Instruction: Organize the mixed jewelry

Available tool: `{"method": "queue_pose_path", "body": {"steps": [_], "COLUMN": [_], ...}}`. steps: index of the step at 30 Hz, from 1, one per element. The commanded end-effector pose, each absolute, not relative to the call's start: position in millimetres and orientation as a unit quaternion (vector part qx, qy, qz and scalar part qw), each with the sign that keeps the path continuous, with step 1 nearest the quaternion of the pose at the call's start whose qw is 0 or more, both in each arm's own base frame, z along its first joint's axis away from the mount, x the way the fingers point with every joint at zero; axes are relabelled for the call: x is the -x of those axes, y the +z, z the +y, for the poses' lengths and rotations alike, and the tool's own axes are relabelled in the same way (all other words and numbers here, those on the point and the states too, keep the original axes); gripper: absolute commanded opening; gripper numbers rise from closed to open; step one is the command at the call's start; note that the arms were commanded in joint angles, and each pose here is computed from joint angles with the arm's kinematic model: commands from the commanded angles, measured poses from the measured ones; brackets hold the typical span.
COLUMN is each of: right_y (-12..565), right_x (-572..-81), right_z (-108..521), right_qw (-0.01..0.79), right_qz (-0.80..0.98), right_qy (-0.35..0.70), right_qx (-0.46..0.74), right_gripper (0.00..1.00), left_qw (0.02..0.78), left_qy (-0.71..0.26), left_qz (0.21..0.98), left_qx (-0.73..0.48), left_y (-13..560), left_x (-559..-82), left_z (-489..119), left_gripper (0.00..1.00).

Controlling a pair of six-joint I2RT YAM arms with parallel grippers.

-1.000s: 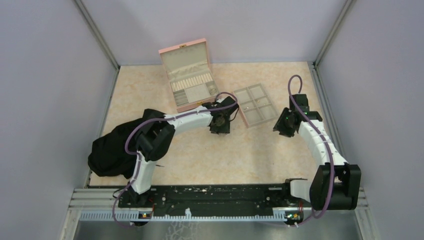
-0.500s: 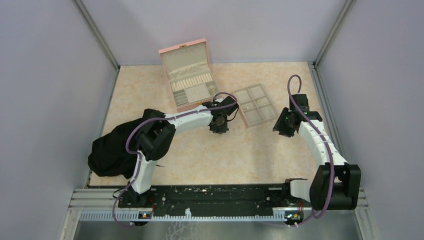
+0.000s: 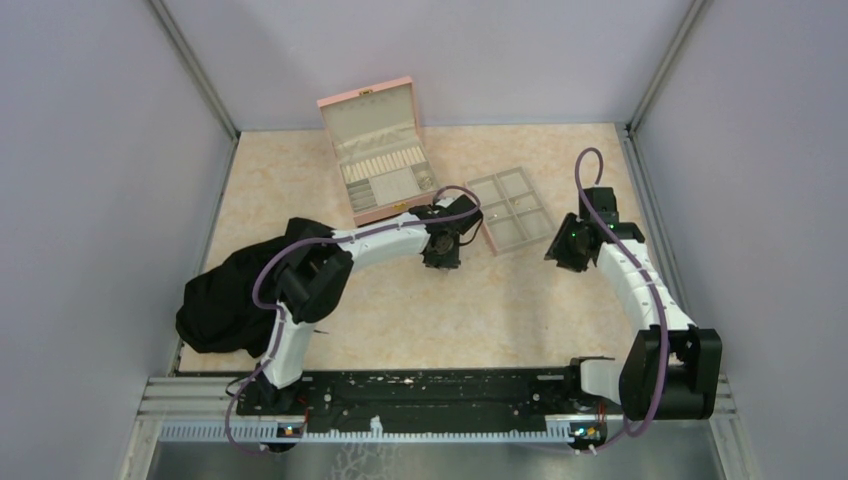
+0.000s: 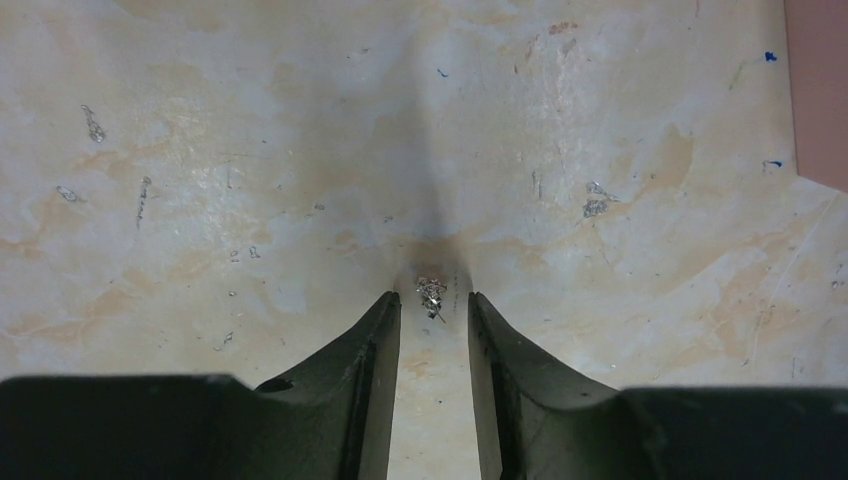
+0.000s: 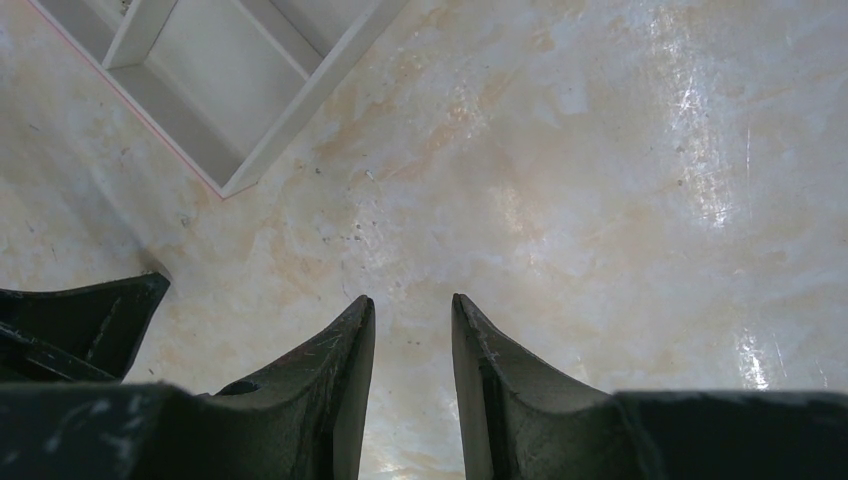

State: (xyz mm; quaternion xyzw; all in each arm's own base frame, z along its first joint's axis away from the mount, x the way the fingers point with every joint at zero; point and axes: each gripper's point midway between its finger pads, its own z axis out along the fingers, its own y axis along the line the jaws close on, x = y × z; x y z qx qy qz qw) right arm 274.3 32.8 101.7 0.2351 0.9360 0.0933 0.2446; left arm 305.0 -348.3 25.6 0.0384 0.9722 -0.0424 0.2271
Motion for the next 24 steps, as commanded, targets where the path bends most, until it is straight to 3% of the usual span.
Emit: {"method": "queue_pose_path", "body": {"steps": [1,8,18,24], "right_y": [105,105,106,106], "right_x": [-282,-279,-278,-276], "right_z": [32,32,32,32], "right_qw": [0.261,0.262,0.263,0.263], "right_qz": [0.93,0.93,0.93,0.929], "right_qy": [0.1,0.099,0.099,0.099], "right_qx": [-0.237,-0.238,-0.239,-0.239], "right_gripper": [0.35,0.35,0.34,0.34], "left_qw": [0.221,0.231,0.247,0.247], "left_qy": [-0.04,-0.045,-0.034,-0.039], "left_qz": [0.973,0.97,0.965,0.964], "left_qx": [-0.046,-0.061,-0.081,-0.084], "left_y": [24,22,20,22], "left_x": [-302,-307,-317,-316], "left_z": [-353,-357,-360,-362], "left_gripper": [0.38,0.3,0.29,0.22]}}
